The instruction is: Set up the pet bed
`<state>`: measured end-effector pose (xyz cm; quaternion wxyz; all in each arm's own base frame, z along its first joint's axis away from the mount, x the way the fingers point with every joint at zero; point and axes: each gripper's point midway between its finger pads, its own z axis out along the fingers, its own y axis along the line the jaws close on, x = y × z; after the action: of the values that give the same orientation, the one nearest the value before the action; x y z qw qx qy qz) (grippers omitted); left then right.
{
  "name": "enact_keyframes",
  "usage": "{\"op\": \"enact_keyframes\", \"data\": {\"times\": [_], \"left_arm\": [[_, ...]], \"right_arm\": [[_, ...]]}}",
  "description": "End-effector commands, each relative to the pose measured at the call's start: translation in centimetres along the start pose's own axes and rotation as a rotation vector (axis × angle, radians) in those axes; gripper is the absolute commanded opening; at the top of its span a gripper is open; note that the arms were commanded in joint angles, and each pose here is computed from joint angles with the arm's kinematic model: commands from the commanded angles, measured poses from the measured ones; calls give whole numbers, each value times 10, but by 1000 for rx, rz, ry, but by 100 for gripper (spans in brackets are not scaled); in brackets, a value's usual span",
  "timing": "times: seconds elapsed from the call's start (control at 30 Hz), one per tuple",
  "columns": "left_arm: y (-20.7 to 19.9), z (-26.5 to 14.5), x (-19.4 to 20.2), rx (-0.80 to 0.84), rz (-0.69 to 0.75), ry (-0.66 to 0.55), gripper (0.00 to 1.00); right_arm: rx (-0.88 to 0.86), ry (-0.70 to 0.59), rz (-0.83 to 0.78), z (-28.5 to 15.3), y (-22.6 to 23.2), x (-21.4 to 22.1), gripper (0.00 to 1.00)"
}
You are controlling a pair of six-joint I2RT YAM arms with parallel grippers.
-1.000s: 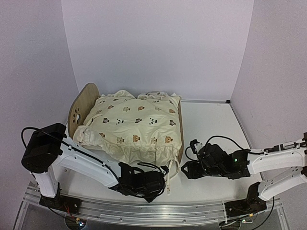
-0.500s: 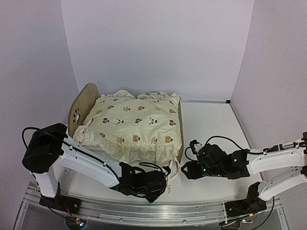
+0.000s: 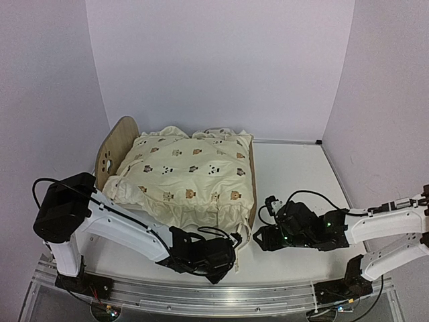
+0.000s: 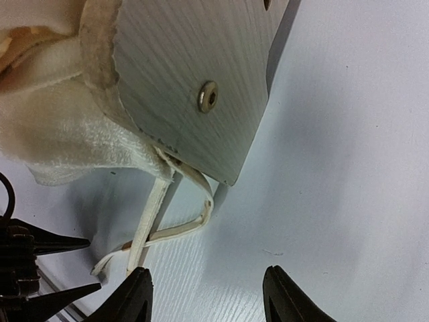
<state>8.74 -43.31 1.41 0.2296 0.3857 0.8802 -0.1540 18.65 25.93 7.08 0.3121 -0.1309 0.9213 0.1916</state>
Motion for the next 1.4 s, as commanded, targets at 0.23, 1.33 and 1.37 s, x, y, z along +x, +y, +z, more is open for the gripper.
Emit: {"op": "enact_keyframes", "data": {"times": [0.23, 1.33, 1.37], "left_arm": [[-8, 2, -16, -13, -4, -41, 30], [57, 8, -60, -146, -29, -203, 0], [57, 8, -59, -140, -32, -203, 0]], "right_arm": [[-34, -36, 9, -3, 12, -14, 58], [-253, 24, -113, 13, 74, 13, 55], [-236, 20, -128, 16, 77, 15, 55]]}}
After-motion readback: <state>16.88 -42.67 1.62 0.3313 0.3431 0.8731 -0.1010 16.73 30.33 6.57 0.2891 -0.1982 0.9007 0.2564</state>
